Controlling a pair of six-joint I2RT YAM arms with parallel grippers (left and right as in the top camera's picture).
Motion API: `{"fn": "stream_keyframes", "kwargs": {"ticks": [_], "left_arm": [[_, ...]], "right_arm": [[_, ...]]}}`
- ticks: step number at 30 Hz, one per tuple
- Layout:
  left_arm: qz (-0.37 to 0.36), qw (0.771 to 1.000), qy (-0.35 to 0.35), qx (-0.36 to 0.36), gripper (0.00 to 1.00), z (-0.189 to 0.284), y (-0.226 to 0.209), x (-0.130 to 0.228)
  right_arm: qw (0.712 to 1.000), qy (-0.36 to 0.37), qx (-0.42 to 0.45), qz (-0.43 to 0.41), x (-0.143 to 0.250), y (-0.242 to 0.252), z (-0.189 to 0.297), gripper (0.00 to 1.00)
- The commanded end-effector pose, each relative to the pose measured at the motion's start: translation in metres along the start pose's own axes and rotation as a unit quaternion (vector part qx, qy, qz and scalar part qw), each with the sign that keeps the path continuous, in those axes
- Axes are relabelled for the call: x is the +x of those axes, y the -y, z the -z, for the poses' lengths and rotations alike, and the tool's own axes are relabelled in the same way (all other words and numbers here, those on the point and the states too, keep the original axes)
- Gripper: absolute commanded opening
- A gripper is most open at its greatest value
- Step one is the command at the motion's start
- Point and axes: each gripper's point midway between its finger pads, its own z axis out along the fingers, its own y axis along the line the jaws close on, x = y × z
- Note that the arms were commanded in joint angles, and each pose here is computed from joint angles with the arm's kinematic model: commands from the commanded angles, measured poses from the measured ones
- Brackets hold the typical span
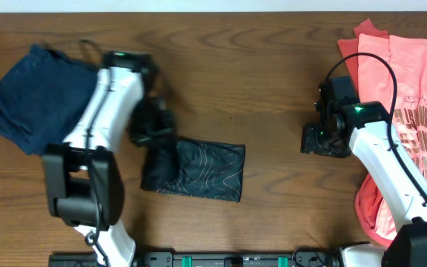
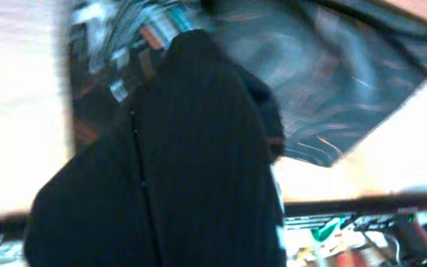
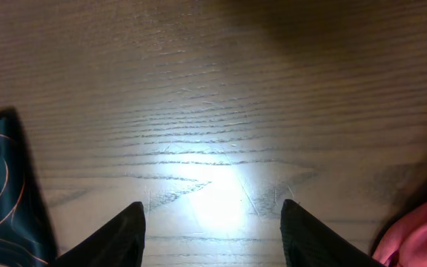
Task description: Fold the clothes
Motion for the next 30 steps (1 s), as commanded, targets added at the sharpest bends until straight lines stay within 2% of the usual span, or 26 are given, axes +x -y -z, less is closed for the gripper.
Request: {"fn": "stream_keyframes", "kwargs": {"ticks": [1, 6, 9, 10, 12, 14, 18, 21, 25, 28, 30], "left_arm": [[-0.035, 0.999, 0.001, 0.021, 0.06, -0.004, 0.040, 0.015], [-0.076, 0.997, 0.015, 0.011, 0.07, -0.020, 0.080, 0.027], [-0.093, 0.995, 0.021, 0.007, 0.17, -0.029, 0.097, 0.035], [-0.101, 0.995, 0.023, 0.007, 0.34, -0.031, 0.103, 0.037], [-0.118, 0.993, 0.029, 0.009, 0.54, -0.035, 0.112, 0.039], [-0.136, 0.990, 0.025, 0.029, 0.58, -0.036, 0.125, 0.045], [-0.192, 0.979, 0.030, 0.067, 0.58, -0.020, 0.135, 0.048], [-0.171, 0.980, 0.076, 0.065, 0.58, 0.012, 0.113, 0.035], [-0.091, 0.982, 0.155, 0.062, 0.58, 0.063, 0.055, 0.012], [-0.023, 0.977, 0.197, 0.083, 0.59, 0.093, 0.014, -0.001], [0.024, 0.973, 0.211, 0.092, 0.59, 0.105, -0.014, -0.008]], "right_arm": [[1.000, 0.006, 0.007, -0.001, -0.004, 0.006, 0.002, 0.57], [1.000, 0.006, 0.006, 0.004, -0.004, 0.006, 0.002, 0.57], [1.000, 0.006, 0.006, 0.004, -0.004, 0.005, 0.002, 0.57], [1.000, 0.005, 0.005, 0.004, -0.003, 0.005, 0.002, 0.57], [1.000, 0.004, 0.002, 0.005, -0.003, 0.004, 0.002, 0.58], [1.000, 0.002, -0.006, 0.005, -0.002, 0.001, 0.002, 0.59], [0.998, -0.009, -0.044, 0.033, 0.002, -0.012, 0.003, 0.59], [0.991, -0.019, -0.102, 0.088, 0.008, -0.033, 0.006, 0.60], [0.969, -0.032, -0.174, 0.172, 0.025, -0.069, 0.012, 0.61], [0.959, -0.042, -0.182, 0.212, 0.038, -0.090, 0.011, 0.68], [0.952, -0.050, -0.182, 0.239, 0.048, -0.107, 0.005, 0.69]]}}
